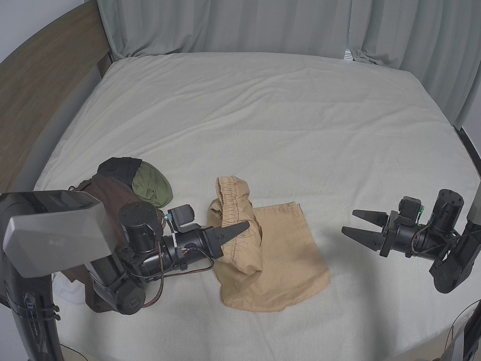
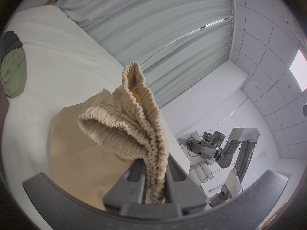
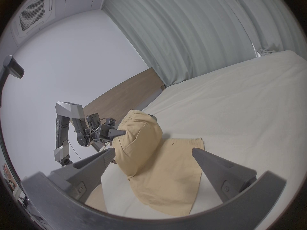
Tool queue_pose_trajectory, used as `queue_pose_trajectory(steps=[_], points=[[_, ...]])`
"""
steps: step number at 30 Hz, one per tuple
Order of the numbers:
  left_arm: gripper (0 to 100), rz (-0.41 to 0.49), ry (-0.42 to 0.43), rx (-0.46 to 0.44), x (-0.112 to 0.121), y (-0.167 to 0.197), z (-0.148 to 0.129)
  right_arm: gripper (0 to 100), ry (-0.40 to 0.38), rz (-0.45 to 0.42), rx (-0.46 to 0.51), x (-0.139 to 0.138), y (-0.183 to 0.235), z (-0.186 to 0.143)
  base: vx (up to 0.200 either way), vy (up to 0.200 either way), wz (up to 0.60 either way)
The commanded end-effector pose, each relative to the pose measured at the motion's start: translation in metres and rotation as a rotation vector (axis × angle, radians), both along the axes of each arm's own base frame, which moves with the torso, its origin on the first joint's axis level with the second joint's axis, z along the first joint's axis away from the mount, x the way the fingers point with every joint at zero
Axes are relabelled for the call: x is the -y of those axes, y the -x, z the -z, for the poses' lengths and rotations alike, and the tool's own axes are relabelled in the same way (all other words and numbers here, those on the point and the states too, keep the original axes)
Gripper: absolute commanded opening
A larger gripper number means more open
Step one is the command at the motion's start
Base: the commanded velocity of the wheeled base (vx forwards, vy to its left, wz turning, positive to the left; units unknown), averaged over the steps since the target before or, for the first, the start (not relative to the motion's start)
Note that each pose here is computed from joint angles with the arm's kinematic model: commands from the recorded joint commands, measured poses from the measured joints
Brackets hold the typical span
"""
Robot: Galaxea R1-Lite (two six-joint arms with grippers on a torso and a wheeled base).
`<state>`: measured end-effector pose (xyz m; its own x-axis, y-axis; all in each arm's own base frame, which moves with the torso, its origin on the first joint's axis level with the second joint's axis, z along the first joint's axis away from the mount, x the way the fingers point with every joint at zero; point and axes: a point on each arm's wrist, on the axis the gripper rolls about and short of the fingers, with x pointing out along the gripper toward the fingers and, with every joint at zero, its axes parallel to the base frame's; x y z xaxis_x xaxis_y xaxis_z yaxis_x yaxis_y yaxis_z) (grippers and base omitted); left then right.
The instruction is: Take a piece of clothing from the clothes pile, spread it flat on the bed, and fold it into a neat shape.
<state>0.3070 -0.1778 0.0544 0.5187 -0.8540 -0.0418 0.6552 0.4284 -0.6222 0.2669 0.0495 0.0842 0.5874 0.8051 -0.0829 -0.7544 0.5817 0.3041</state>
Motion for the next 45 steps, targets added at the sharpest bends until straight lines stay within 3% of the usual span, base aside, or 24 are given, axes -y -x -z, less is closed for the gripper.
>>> queue_pose_trajectory(steps=[1,18,28,29,45], points=[[0,0.018,-0.012,-0.027,0.012,-0.005,0.018,100,-0.003,0.012,0.006,0.003,-0.003,-0.001,0.000,0.000,0.00],[0,0.057,-0.033,-0.061,0.043,-0.011,0.053,100,-0.004,0.018,0.012,0.004,-0.004,-0.002,0.000,0.000,0.00],[0,0.052,-0.040,-0.067,0.049,-0.013,0.062,100,-0.004,0.018,0.014,0.004,-0.004,-0.002,0.000,0.000,0.00],[100,0.049,-0.041,-0.068,0.049,-0.013,0.064,100,-0.004,0.018,0.014,0.004,-0.004,-0.002,0.000,0.000,0.00],[100,0.010,-0.060,-0.050,0.041,-0.015,0.064,100,-0.002,0.014,0.009,0.003,-0.003,-0.001,0.000,0.000,0.00]])
